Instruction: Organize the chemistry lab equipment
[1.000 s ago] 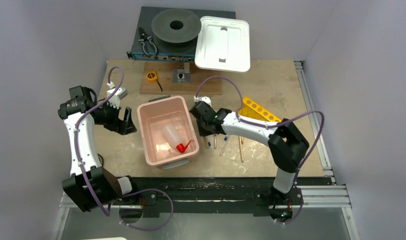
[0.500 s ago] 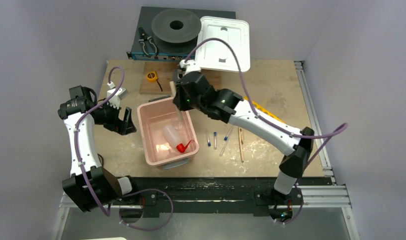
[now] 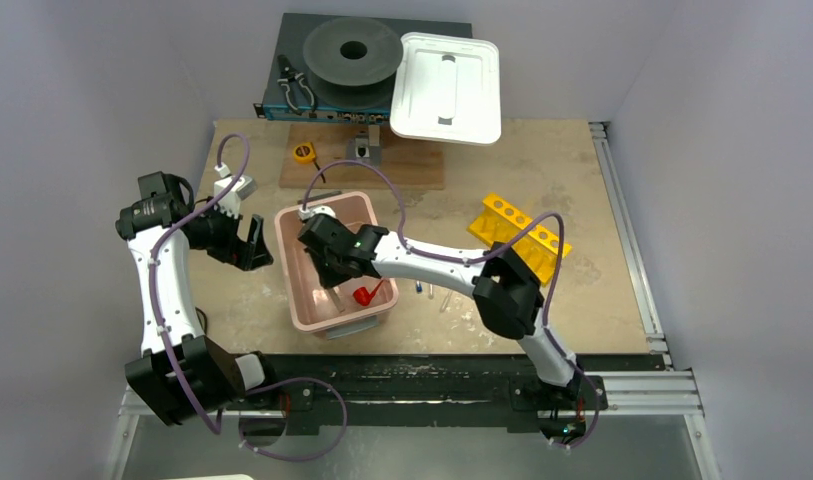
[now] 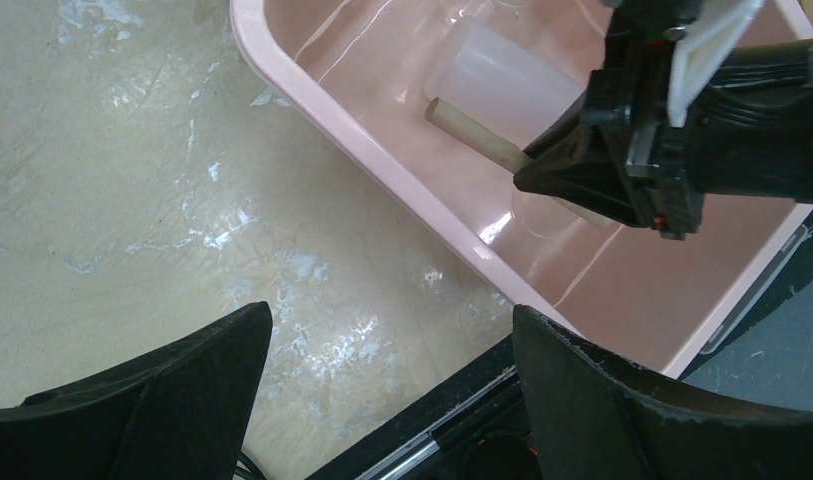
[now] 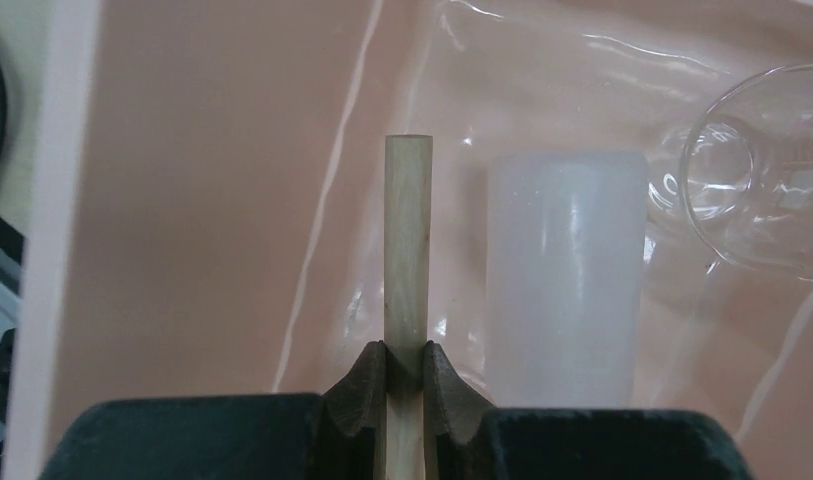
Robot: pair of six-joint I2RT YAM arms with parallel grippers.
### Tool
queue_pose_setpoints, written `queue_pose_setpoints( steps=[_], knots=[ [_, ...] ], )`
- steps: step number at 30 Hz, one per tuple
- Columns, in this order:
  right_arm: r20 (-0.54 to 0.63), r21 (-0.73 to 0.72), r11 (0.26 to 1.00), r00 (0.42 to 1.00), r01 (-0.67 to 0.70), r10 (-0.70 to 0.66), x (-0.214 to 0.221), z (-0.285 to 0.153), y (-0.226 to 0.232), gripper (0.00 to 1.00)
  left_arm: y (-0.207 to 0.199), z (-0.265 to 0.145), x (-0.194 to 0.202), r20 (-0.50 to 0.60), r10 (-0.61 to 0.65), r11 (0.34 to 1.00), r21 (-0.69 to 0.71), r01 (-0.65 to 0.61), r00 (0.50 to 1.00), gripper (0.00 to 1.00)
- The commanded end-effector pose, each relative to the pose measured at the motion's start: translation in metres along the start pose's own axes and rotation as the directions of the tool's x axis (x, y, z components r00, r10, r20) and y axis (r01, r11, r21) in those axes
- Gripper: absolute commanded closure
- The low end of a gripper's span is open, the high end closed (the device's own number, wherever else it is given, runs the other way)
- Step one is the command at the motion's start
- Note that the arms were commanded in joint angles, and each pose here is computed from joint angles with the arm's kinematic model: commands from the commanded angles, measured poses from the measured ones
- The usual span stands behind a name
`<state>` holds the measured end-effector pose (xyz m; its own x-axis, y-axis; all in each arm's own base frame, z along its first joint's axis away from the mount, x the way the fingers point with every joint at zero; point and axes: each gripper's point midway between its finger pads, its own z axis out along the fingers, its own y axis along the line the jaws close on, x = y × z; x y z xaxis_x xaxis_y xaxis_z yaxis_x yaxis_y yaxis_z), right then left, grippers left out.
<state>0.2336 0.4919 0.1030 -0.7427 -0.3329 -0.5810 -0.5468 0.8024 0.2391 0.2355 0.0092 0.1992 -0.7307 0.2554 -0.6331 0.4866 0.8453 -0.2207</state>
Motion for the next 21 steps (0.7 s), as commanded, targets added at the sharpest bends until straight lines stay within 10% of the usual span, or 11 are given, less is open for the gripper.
queue_pose_setpoints(
  steps=[1,6,15,21],
  knots=[
    [0.073,-0.074,0.997,0.997,-0.021,0.027,-0.033,-0.011,0.021,0.84,-0.001,-0.004,-0.006,0.037,0.039,0.999,-0.01,-0.039,0.999,0.1],
    [0.152,-0.083,0.996,0.988,-0.014,0.026,-0.066,-0.047,0.021,0.6,0.0,-0.005,-0.005,0.033,0.045,0.999,-0.015,-0.044,0.998,0.1],
    [0.341,-0.057,0.992,0.931,-0.115,0.128,-0.119,-0.152,-0.051,0.6,0.0,-0.002,-0.003,0.032,0.037,0.999,-0.004,-0.037,0.999,0.1],
    [0.314,0.143,0.961,0.932,-0.236,0.182,-0.067,-0.141,-0.157,0.63,0.017,0.006,0.01,-0.016,0.061,0.996,-0.066,-0.062,0.998,0.1]
  ],
)
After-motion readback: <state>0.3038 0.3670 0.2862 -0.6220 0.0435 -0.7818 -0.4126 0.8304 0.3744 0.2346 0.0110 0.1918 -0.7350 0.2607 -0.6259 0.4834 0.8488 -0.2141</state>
